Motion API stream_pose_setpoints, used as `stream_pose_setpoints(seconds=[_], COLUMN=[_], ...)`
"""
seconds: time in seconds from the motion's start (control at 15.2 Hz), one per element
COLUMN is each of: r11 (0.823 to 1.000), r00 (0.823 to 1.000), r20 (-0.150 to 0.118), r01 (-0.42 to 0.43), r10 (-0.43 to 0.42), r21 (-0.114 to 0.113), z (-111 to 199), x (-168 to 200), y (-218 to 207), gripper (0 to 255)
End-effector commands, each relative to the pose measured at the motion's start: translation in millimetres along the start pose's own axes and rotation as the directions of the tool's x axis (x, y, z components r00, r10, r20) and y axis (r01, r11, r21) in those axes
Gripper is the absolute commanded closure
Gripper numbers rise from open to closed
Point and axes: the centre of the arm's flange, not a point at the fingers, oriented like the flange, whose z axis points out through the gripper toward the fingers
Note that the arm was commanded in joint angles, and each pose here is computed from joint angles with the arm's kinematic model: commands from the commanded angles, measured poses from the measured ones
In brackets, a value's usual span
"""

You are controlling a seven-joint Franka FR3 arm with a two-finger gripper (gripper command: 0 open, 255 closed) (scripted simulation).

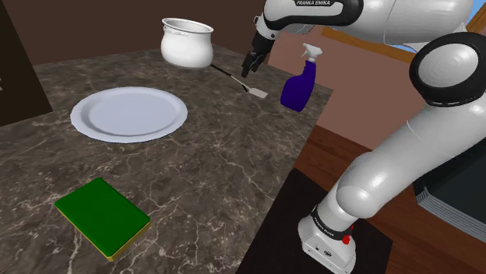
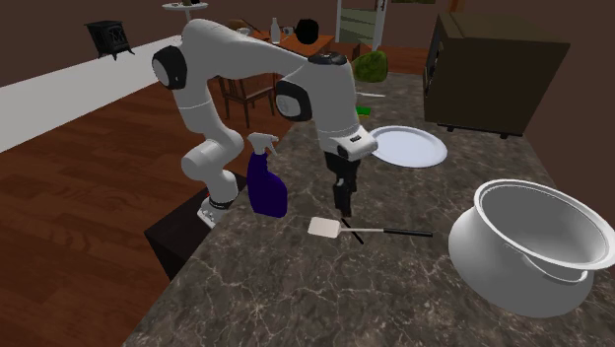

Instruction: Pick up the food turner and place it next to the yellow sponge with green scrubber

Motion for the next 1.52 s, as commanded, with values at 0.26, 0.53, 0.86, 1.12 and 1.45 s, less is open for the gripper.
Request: stream_pose_setpoints(seconds=[0.26, 0.53, 0.86, 1.12, 1.45], r11=[1.000, 1.000, 1.000, 1.000, 1.000], r00=[0.999, 0.999, 0.999, 0.999, 0.999], r20=[-0.021, -0.021, -0.021, -0.021, -0.021], r01=[0.027, 0.027, 0.027, 0.027, 0.027], r10=[-0.027, -0.027, -0.027, -0.027, -0.027], r21=[0.003, 0.003, 0.003, 0.003, 0.003], z=[26.4, 47.5, 55.8, 55.8, 55.8], x=[38.5, 39.0, 39.1, 39.1, 39.1], y=[22.5, 22.5, 22.4, 22.4, 22.5], gripper=[0, 0, 0, 0, 255])
